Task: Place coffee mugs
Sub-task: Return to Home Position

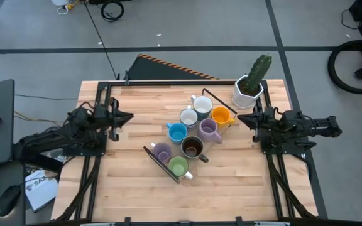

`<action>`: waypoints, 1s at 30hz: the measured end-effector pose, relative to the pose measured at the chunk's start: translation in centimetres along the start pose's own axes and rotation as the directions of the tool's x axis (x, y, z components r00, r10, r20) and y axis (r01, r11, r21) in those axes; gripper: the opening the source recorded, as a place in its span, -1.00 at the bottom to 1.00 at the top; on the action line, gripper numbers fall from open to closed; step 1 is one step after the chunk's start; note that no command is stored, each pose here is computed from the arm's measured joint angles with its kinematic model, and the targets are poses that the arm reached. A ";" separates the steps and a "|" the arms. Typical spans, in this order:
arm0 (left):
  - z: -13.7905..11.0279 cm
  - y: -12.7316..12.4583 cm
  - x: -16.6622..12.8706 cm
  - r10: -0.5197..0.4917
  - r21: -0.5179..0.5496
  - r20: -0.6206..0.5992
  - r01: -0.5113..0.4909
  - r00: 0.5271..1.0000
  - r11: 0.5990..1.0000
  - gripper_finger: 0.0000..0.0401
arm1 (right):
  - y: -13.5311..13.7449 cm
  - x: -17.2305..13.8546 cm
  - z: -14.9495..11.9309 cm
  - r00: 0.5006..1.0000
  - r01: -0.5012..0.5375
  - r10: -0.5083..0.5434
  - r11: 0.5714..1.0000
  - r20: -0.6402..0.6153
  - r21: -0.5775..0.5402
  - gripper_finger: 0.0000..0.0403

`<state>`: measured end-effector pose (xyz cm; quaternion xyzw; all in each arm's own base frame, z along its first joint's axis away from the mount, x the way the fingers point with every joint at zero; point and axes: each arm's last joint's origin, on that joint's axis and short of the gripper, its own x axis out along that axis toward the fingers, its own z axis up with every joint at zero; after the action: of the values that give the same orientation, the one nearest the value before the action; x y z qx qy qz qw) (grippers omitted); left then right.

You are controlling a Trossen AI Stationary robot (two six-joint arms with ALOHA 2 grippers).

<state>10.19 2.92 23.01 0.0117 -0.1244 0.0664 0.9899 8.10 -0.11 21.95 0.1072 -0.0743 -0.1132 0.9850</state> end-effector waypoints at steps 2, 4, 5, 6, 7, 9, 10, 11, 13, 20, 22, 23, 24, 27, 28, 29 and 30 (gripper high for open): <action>-0.3 -0.1 -0.6 -0.001 -0.007 -0.005 0.001 1.000 1.000 -0.90 | -0.1 0.1 -0.3 0.999 0.030 -0.030 0.999 -0.012 -0.011 -0.96; -0.6 -0.2 -1.2 -0.003 -0.024 -0.027 0.002 1.000 1.000 -0.94 | -0.2 0.2 -0.2 0.999 0.054 -0.054 0.999 0.001 -0.008 -0.96; -0.7 -0.3 -1.4 -0.007 -0.033 -0.038 0.005 0.999 0.999 -0.95 | -0.2 0.2 -0.4 0.998 0.056 -0.056 0.998 0.003 -0.007 -0.96; -0.7 -0.4 -1.6 -0.018 -0.034 -0.034 0.017 0.999 0.999 -0.95 | -0.2 0.2 -0.4 0.998 0.055 -0.055 0.999 0.008 -0.001 -0.96; -0.6 -0.4 -1.8 -0.024 -0.037 -0.034 0.023 0.999 0.999 -0.95 | -0.2 0.2 -0.5 0.998 0.053 -0.053 0.999 0.015 0.009 -0.96; -0.7 -0.5 -2.3 -0.030 -0.053 -0.035 0.028 0.999 0.998 -0.95 | -0.2 0.3 -0.5 0.998 0.052 -0.053 0.998 0.024 0.025 -0.96; -0.6 -0.6 -2.4 -0.032 -0.061 -0.030 0.030 0.999 0.998 -0.95 | -0.2 0.3 -0.5 0.998 0.052 -0.053 0.998 0.023 0.025 -0.96; -0.5 -0.5 -2.3 -0.032 -0.070 -0.023 0.030 0.999 0.997 -0.95 | -0.2 0.3 -0.5 0.998 0.052 -0.052 0.998 0.023 0.025 -0.96; -0.4 -0.5 -2.3 -0.013 -0.091 -0.010 0.012 1.000 0.996 -0.94 | -0.2 0.3 -0.5 0.998 0.051 -0.052 0.998 0.022 0.025 -0.95; -0.4 -0.5 -2.2 -0.007 -0.159 -0.016 0.004 1.000 0.987 -0.94 | -0.2 0.3 -0.4 0.999 0.048 -0.048 0.999 0.025 0.026 -0.92; -0.5 -0.5 -2.2 -0.007 -0.160 -0.021 0.003 1.000 0.987 -0.94 | -0.2 0.3 -0.4 0.998 0.046 -0.047 0.999 0.028 0.027 -0.92; -0.5 -0.5 -2.2 -0.007 -0.160 -0.021 0.003 1.000 0.987 -0.94 | -0.2 0.3 -0.4 0.998 0.046 -0.047 0.999 0.028 0.027 -0.93; -0.5 -0.5 -2.2 -0.007 -0.160 -0.021 0.003 1.000 0.987 -0.94 | -0.2 0.3 -0.4 0.998 0.047 -0.047 0.999 0.028 0.027 -0.93; -0.5 -0.5 -2.2 -0.007 -0.160 -0.021 0.003 1.000 0.987 -0.94 | -0.2 0.3 -0.4 0.998 0.047 -0.047 0.999 0.028 0.027 -0.93; -0.5 -0.5 -2.2 -0.007 -0.160 -0.021 0.003 1.000 0.987 -0.93 | -0.2 0.3 -0.4 0.998 0.047 -0.047 0.999 0.028 0.027 -0.93; -0.5 -0.5 -2.2 -0.007 -0.160 -0.021 0.003 1.000 0.987 -0.93 | -0.2 0.3 -0.4 0.998 0.047 -0.047 0.999 0.028 0.027 -0.93; -0.5 -0.5 -2.2 -0.007 -0.160 -0.021 0.003 1.000 0.987 -0.93 | -0.2 0.3 -0.4 0.998 0.047 -0.047 0.999 0.028 0.027 -0.93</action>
<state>8.22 2.19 21.99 -0.0680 -0.1187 0.0538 0.9891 8.40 -0.24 21.54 0.1204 -0.0873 -0.1369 0.9794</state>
